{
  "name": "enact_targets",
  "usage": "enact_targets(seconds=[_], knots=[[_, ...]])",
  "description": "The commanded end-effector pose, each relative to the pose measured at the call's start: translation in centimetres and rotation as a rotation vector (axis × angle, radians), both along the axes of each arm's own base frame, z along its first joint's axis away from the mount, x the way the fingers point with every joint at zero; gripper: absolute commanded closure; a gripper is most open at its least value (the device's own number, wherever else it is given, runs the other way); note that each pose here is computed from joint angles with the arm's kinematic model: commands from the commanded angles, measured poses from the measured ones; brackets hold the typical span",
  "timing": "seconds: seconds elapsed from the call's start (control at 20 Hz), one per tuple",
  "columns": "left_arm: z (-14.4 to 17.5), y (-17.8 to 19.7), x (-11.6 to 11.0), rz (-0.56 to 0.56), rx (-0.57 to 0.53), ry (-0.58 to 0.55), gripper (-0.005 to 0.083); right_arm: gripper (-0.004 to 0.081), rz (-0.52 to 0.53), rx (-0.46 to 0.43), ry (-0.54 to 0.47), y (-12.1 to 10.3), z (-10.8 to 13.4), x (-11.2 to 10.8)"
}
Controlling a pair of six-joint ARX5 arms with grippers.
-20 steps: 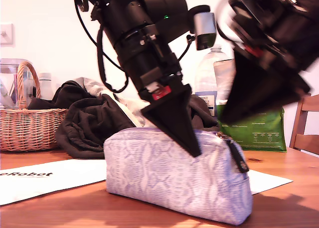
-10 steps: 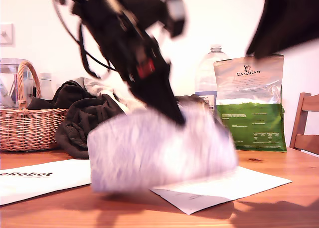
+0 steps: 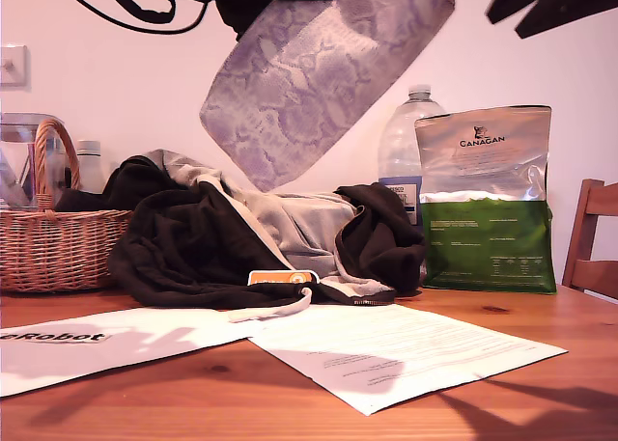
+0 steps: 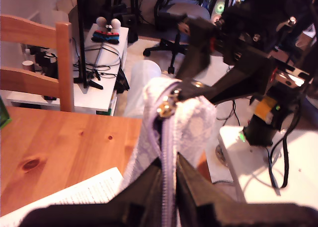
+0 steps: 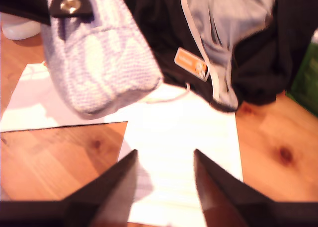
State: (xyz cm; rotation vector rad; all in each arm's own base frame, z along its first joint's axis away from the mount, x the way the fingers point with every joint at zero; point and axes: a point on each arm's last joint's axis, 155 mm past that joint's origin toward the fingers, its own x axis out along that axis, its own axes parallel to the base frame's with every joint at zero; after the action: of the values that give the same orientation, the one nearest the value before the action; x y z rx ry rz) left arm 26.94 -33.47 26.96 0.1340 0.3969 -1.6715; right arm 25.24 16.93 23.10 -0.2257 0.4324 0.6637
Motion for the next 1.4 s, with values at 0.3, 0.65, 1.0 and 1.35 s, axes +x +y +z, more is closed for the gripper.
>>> enact_targets(seconds=[0.3, 0.65, 1.0, 1.35], knots=[[-2.2, -2.4, -0.8, -0.004, 0.092, -0.103, 0.0795, 0.0352, 0.155, -0.028, -0.177, 2.8, 3.1, -0.2], [-2.8, -2.2, 0.1, 0.035, 0.127, -0.127, 0.0795, 0.0369, 0.145, -0.183, -0.175, 0.7, 3.3, -1.1], [-2.7, -2.2, -0.6, 0.014, 0.117, -0.098, 0.0795, 0.0369, 0.211, -0.241, -0.24, 1.7, 3.5, -1.2], [-2.6, -3.0, -2.3, -0.036, 0.11, -0.074, 0.0795, 0.037, 0.207, -0.296, -0.224, 2.3, 2.0, 0.6]])
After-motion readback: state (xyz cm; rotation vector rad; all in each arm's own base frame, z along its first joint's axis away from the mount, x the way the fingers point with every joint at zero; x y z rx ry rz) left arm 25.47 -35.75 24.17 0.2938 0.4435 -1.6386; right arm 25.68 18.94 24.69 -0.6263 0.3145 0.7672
